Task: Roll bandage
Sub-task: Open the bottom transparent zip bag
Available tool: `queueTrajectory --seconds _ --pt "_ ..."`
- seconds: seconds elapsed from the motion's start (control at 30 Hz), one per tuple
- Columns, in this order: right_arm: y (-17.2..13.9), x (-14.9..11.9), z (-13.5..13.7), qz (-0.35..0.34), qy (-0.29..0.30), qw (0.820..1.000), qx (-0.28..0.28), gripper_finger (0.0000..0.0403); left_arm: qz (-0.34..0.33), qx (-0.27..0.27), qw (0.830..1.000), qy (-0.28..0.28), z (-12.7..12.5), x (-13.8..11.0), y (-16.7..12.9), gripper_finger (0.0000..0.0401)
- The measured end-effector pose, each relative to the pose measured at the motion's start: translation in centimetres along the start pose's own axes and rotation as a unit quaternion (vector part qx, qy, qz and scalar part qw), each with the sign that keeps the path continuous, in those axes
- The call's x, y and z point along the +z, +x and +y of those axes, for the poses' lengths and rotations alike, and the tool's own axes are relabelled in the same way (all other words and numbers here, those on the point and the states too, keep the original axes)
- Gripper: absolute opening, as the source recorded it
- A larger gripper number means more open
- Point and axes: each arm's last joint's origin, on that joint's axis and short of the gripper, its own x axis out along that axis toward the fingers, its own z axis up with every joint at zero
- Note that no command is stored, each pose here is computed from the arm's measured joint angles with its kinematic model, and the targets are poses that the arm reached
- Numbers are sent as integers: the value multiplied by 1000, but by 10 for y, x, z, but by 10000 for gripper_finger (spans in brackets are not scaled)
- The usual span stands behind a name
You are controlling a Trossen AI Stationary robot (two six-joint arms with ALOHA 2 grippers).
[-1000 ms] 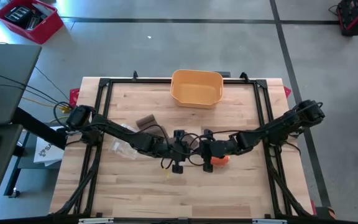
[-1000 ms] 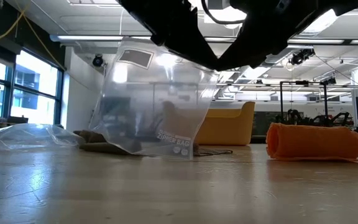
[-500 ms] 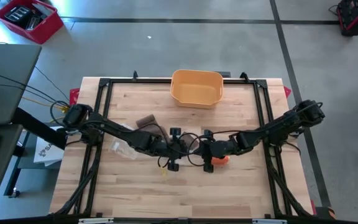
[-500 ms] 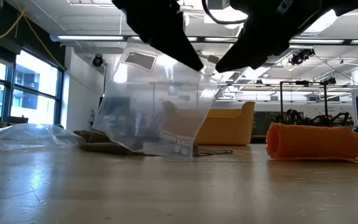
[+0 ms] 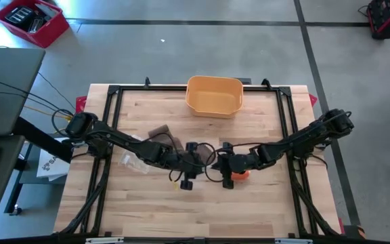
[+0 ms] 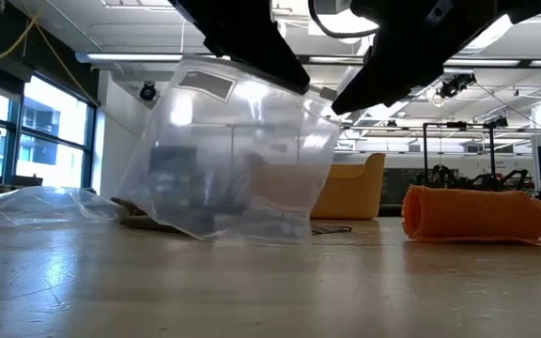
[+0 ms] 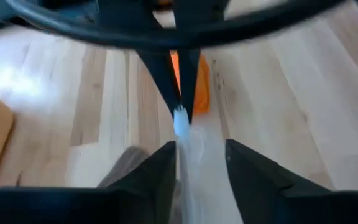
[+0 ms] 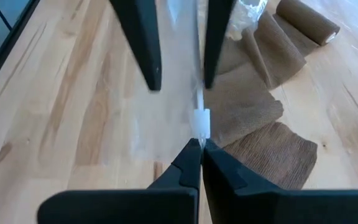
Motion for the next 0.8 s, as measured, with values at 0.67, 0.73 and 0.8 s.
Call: queueTrajectory --seconds 0.67,0.73,0.8 --pt "0 1 1 -5 -6 1000 10 0 -71 27 997 8 -5 -10 27 132" --pt "0 1 1 -4 -7 1000 12 0 -72 26 997 9 -6 -10 27 128" --pt "0 1 1 -5 -7 1000 15 0 -72 26 997 10 -7 -10 26 123"
